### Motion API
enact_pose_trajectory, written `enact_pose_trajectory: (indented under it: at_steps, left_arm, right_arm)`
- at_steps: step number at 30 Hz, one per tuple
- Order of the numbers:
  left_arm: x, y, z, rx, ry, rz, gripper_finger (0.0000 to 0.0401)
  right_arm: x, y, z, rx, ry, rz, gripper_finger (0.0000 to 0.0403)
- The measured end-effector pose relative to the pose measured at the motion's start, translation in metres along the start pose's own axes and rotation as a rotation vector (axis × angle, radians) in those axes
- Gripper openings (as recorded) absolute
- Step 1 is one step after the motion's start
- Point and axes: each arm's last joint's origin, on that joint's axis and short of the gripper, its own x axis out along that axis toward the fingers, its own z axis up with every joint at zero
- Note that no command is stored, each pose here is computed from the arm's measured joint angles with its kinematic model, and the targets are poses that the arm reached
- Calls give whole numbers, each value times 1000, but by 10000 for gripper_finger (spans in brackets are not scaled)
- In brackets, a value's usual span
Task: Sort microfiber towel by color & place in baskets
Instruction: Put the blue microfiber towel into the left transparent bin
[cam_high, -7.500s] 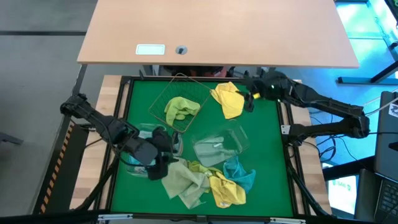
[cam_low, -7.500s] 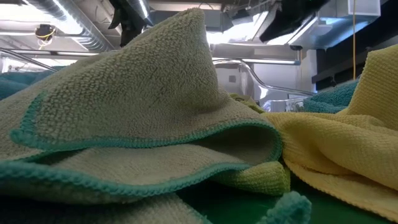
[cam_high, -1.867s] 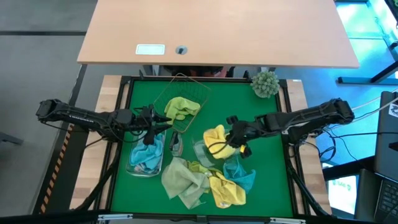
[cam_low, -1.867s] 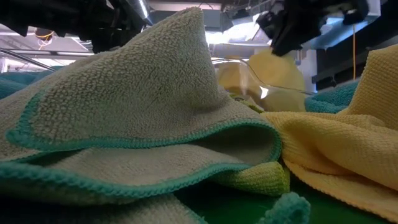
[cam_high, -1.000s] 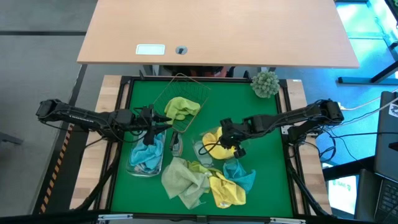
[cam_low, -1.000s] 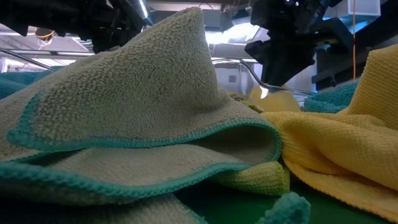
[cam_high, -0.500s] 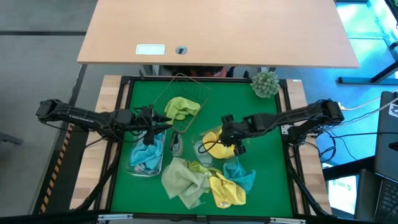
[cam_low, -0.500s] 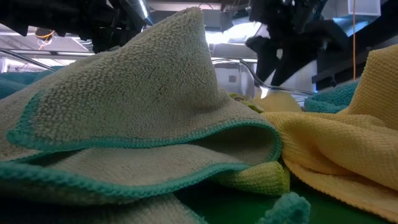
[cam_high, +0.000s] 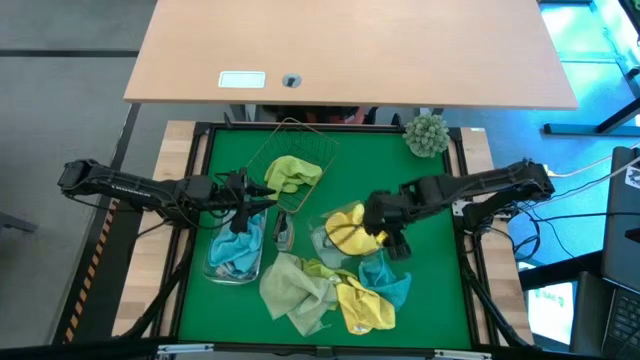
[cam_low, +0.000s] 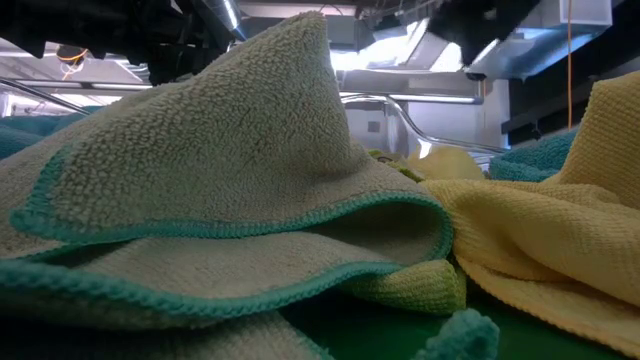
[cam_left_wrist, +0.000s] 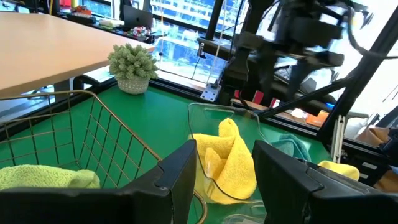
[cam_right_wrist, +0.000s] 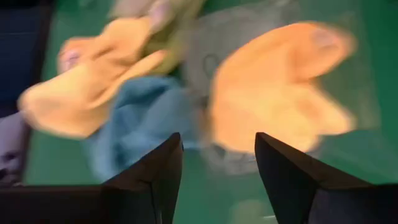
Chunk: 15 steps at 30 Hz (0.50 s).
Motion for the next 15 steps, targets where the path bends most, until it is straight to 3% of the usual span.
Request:
enact_pose_trajectory:
  at_steps: [5,15]
  left_arm:
    - [0,0,0,2,0,0,153]
    - [0,0,0,2,0,0,153]
  right_arm:
    - [3,32,-9,5,94,125,199]
    - [36,80,-36,3,197,98,199]
